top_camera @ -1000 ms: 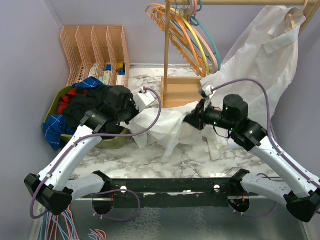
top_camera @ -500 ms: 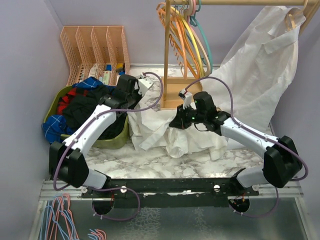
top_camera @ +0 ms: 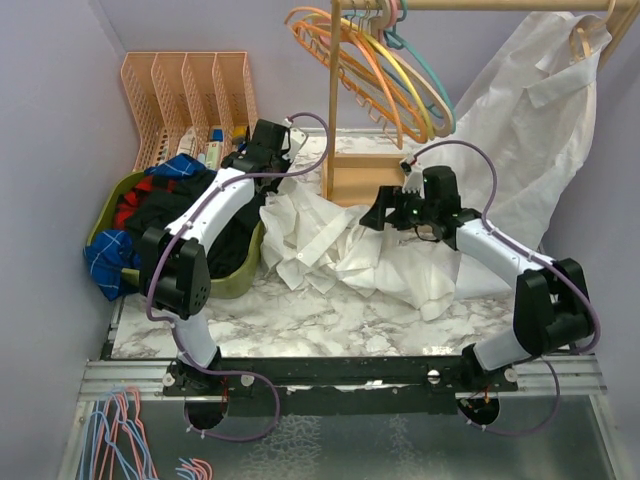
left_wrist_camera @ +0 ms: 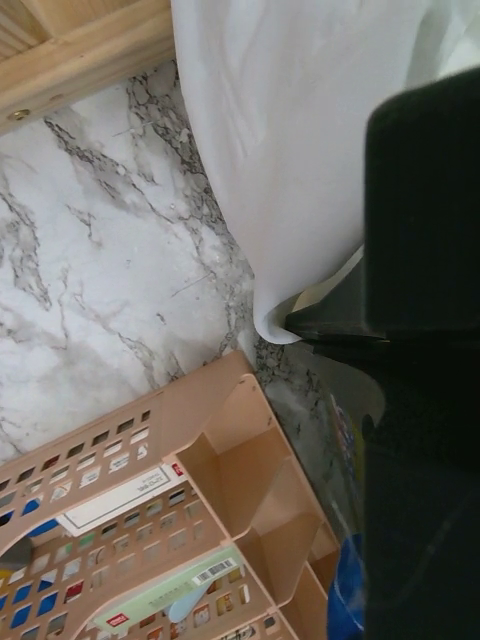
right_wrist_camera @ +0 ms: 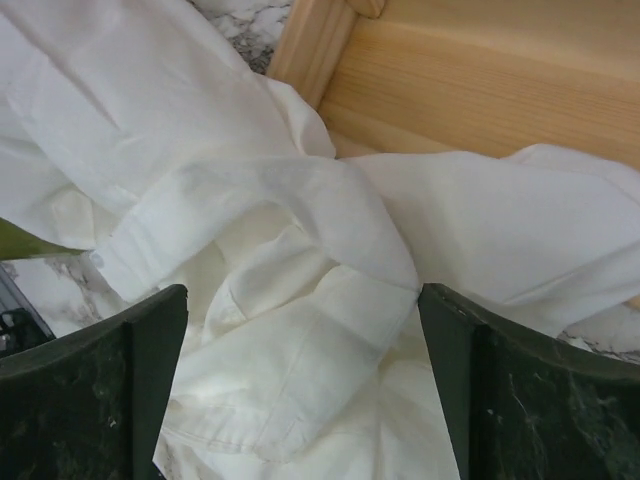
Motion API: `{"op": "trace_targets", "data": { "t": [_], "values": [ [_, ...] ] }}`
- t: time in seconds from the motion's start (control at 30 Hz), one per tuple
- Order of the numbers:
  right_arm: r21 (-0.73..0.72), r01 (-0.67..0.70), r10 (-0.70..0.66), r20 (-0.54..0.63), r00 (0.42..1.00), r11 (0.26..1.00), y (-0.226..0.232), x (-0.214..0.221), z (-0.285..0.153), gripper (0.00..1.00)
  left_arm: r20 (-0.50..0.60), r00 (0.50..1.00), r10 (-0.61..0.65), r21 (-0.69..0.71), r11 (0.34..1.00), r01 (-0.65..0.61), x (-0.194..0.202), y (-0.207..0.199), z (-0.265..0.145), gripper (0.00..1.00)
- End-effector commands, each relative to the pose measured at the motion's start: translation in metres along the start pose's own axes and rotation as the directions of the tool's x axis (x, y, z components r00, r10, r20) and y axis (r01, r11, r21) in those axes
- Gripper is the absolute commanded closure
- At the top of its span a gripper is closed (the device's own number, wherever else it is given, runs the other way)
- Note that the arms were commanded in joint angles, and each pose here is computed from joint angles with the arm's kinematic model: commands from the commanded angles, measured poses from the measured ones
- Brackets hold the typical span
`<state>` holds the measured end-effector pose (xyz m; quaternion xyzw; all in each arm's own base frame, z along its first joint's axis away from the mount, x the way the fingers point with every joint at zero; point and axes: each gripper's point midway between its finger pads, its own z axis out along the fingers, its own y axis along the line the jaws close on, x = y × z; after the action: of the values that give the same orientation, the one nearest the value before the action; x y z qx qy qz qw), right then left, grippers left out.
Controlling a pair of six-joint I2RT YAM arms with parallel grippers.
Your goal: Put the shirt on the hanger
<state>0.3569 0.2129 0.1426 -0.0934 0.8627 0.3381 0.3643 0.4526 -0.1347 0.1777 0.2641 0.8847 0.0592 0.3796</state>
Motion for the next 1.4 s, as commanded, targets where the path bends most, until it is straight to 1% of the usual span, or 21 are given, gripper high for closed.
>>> {"op": "trace_targets", "data": {
  "t": [0.0, 0.13, 0.17, 0.2, 0.23, 0.27, 0.3, 0.33, 0.4, 0.47, 0.57, 0.63, 0.7, 0.73, 0.8, 0.87, 0.93, 1.07, 1.2, 1.3, 1.37],
  "values": [
    [-0.078, 0.05, -0.048, 0.026, 0.998, 0.996, 0.022, -0.003, -0.012, 0.0, -0.024, 0.999, -0.044, -0.012, 0.999, 0.044, 0.004, 0.004, -0.011, 1.0],
    [-0.032, 0.052, -0.05, 0.072, 0.996, 0.998, 0.016, 0.002, -0.023, 0.0, -0.058, 0.998, -0.039, 0.005, 0.999, 0.039, 0.01, 0.001, -0.014, 1.0],
    [0.002, 0.046, -0.046, 0.081, 0.996, 0.999, 0.009, 0.007, -0.026, 0.0, -0.068, 0.997, -0.038, 0.007, 0.999, 0.038, 0.012, 0.001, -0.015, 0.96],
    [0.045, 0.038, -0.043, 0.095, 0.995, 0.998, 0.002, 0.01, -0.03, 0.01, -0.072, 0.997, -0.039, 0.002, 0.999, 0.039, 0.013, 0.002, -0.018, 0.88],
    [0.102, 0.024, -0.036, 0.118, 0.992, 0.994, -0.008, 0.011, -0.034, 0.0, -0.074, 0.996, -0.04, -0.009, 0.999, 0.04, 0.013, 0.005, -0.022, 0.71],
    [0.152, 0.014, -0.036, 0.141, 0.989, 0.988, -0.016, 0.013, -0.04, 0.0, -0.068, 0.997, -0.041, -0.023, 0.999, 0.039, 0.012, 0.008, -0.026, 0.42],
    [0.191, 0.013, -0.045, 0.16, 0.986, 0.981, -0.023, 0.013, -0.045, 0.0, -0.063, 0.997, -0.037, -0.036, 0.999, 0.034, 0.01, 0.012, -0.03, 0.07],
    [0.229, 0.01, -0.052, 0.177, 0.983, 0.973, -0.029, 0.015, -0.05, 0.0, -0.054, 0.998, -0.037, -0.055, 0.998, 0.034, 0.008, 0.017, -0.036, 0.02],
    [0.259, 0.013, -0.07, 0.214, 0.974, 0.966, -0.036, 0.019, -0.058, 0.0, -0.036, 0.999, -0.038, -0.088, 0.996, 0.034, 0.0, 0.026, -0.048, 0.01],
    [0.239, 0.035, -0.093, 0.235, 0.968, 0.97, -0.034, 0.024, -0.059, 0.01, 0.026, 0.999, -0.042, -0.096, 0.994, 0.045, -0.016, 0.034, -0.072, 0.01],
    [0.209, 0.034, -0.079, 0.213, 0.974, 0.977, -0.032, 0.032, -0.054, 0.07, 0.154, 0.988, -0.03, -0.001, 1.0, 0.03, -0.043, 0.027, -0.11, 0.01],
    [0.193, 0.03, -0.069, 0.2, 0.977, 0.981, -0.031, 0.033, -0.049, 0.15, 0.216, 0.976, -0.006, 0.111, 0.994, -0.018, -0.054, 0.011, -0.136, 0.01],
    [0.159, 0.03, -0.062, 0.204, 0.977, 0.987, -0.025, 0.03, -0.045, 0.25, 0.253, 0.966, 0.049, 0.258, 0.959, -0.116, -0.054, -0.019, -0.16, 0.01],
    [0.136, 0.03, -0.059, 0.208, 0.976, 0.99, -0.021, 0.028, -0.043, 0.3, 0.264, 0.96, 0.094, 0.326, 0.928, -0.181, -0.05, -0.039, -0.17, 0.01],
    [0.092, 0.03, -0.049, 0.22, 0.974, 0.995, -0.014, 0.024, -0.04, 0.37, 0.253, 0.943, 0.218, 0.404, 0.862, -0.308, -0.032, -0.087, -0.181, 0.01],
    [0.06, 0.023, -0.036, 0.224, 0.974, 0.998, -0.009, 0.021, -0.036, 0.39, 0.224, 0.915, 0.337, 0.444, 0.8, -0.403, -0.003, -0.129, -0.178, 0.01],
    [0.049, 0.008, -0.018, 0.224, 0.975, 0.999, -0.009, 0.019, -0.031, 0.39, 0.212, 0.901, 0.378, 0.482, 0.762, -0.433, 0.021, -0.153, -0.174, 0.01],
    [0.04, -0.02, 0.012, 0.203, 0.979, 0.999, -0.011, 0.017, -0.019, 0.39, 0.178, 0.92, 0.349, 0.46, 0.797, -0.392, 0.038, -0.159, -0.155, 0.01],
    [0.023, -0.047, 0.041, 0.21, 0.977, 0.999, -0.01, 0.011, -0.009, 0.4, 0.19, 0.933, 0.307, 0.37, 0.857, -0.357, 0.035, -0.16, -0.142, 0.01],
    [-0.002, -0.064, 0.063, 0.2, 0.978, 0.998, -0.008, 0.005, 0.001, 0.57, 0.194, 0.945, 0.262, 0.245, 0.92, -0.305, 0.027, -0.159, -0.127, 0.01],
    [-0.013, -0.073, 0.074, 0.19, 0.979, 0.997, -0.007, 0.002, 0.007, 0.75, 0.193, 0.953, 0.235, 0.164, 0.95, -0.267, 0.024, -0.161, -0.116, 0.01]
  ]
}}
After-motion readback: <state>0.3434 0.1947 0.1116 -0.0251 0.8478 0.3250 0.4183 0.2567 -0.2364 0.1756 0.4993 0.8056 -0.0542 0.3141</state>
